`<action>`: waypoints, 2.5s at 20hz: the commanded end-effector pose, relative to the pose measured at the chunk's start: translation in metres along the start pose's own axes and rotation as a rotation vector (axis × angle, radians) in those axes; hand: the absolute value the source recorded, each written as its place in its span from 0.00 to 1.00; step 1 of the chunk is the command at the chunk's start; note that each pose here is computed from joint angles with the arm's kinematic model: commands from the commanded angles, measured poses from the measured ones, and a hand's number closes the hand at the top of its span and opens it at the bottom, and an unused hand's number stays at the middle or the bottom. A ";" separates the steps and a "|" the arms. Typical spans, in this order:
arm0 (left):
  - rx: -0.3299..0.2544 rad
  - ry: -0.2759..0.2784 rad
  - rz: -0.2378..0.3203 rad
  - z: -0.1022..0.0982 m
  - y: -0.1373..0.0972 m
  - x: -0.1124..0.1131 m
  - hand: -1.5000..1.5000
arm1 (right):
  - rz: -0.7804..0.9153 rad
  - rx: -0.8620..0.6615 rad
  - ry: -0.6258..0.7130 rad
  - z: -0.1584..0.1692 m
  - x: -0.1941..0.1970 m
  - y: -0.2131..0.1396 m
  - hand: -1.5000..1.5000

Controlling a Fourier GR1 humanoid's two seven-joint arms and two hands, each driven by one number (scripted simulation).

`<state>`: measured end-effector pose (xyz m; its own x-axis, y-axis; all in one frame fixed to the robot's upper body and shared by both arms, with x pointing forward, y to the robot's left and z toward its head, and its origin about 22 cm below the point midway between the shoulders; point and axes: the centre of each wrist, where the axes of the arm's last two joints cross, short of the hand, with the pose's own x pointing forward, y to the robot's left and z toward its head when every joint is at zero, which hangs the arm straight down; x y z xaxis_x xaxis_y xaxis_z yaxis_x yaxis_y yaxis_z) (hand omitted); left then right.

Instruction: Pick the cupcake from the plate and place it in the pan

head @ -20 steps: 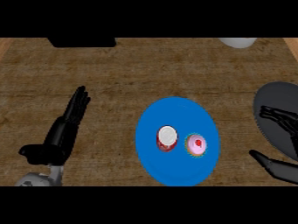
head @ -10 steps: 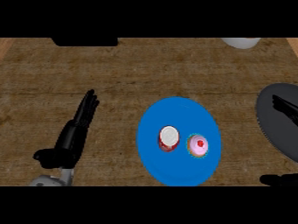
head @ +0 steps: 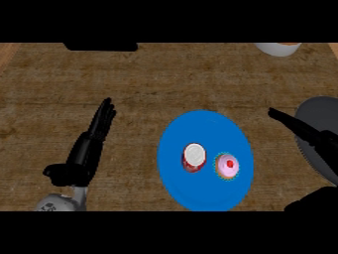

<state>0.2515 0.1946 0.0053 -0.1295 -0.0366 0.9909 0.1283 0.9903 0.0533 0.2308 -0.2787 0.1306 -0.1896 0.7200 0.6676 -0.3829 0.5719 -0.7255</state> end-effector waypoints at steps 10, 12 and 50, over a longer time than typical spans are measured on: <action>-0.006 -0.005 0.011 0.008 0.013 -0.002 0.50 | 0.249 0.224 0.139 -0.068 0.022 0.076 0.00; 0.009 -0.003 0.008 0.002 0.017 -0.001 0.50 | 0.212 0.218 0.150 -0.066 0.023 0.066 0.00; -0.003 0.025 0.001 0.017 0.010 0.005 0.50 | 0.370 0.209 0.126 -0.109 -0.021 0.135 1.00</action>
<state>0.2424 0.2022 0.0072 -0.1165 -0.0333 0.9926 0.1229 0.9913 0.0477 0.2788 -0.1768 0.0170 -0.2428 0.9041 0.3515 -0.5154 0.1867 -0.8363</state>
